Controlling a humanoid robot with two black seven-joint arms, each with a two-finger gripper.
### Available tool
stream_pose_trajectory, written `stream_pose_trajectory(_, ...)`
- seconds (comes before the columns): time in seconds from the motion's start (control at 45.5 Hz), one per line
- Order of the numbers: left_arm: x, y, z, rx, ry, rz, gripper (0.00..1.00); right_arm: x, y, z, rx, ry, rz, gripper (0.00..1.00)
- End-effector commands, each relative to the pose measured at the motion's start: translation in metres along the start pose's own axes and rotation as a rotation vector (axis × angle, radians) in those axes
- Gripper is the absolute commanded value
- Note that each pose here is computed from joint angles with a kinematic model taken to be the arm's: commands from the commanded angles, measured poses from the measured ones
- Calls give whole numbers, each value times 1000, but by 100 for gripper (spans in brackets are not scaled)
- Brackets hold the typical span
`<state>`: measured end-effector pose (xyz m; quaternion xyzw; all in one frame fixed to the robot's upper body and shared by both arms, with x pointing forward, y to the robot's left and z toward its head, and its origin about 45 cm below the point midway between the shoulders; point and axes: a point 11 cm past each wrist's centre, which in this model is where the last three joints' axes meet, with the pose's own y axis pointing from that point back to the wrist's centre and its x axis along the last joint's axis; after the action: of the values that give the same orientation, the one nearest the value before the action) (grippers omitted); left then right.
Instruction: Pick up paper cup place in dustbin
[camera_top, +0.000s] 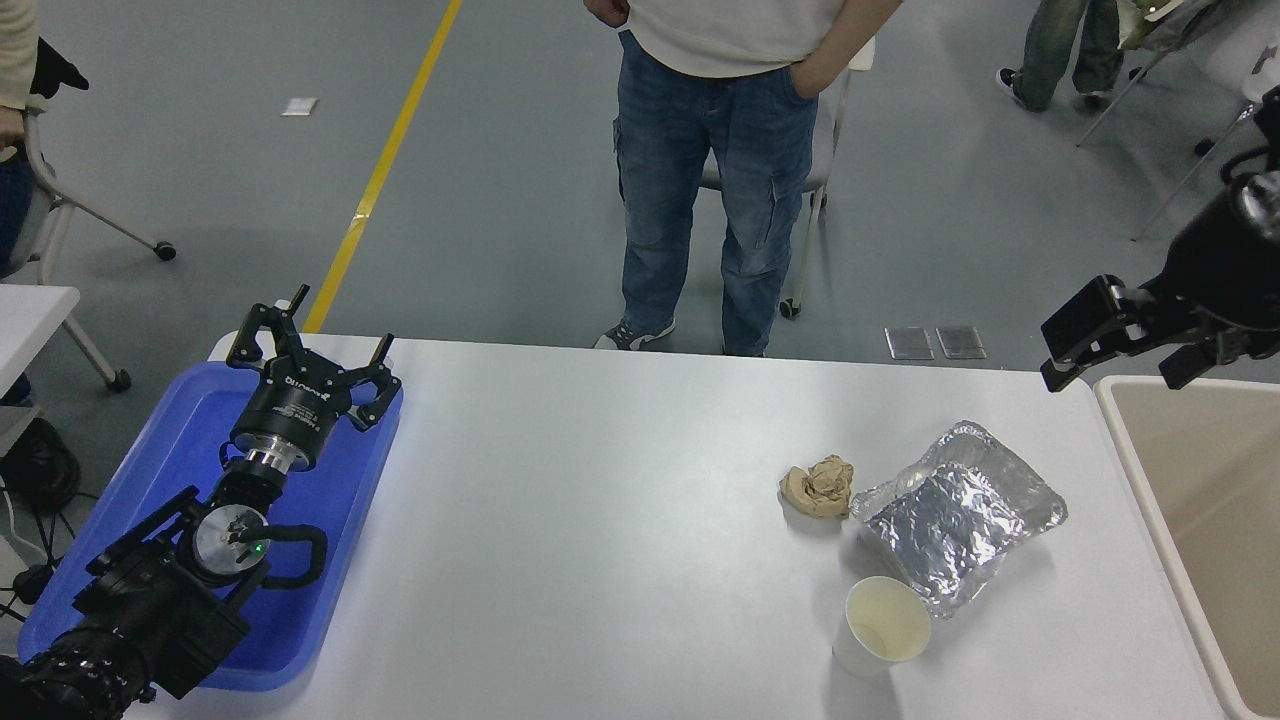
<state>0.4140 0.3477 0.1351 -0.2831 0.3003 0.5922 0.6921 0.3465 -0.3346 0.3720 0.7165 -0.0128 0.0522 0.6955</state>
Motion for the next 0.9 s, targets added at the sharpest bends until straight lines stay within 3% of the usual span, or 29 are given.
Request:
stream_pose_trajectory(0.0,0,0,0,-1,1,0,100,-20,-58,-7,75,-7,-138,87)
stream_pose_trajectory(0.352,0,0,0,-1,1,0,100,-57,-136,-14,125,-23,-318,91)
stream_pose_trajectory(0.527,0,0,0,0,0,0,100,-57,-149,-23,172,-29,-320,100)
stream_pose_trajectory(0.879,0,0,0,0,0,0,100,-61,-179,-28,214,-48,-338,100)
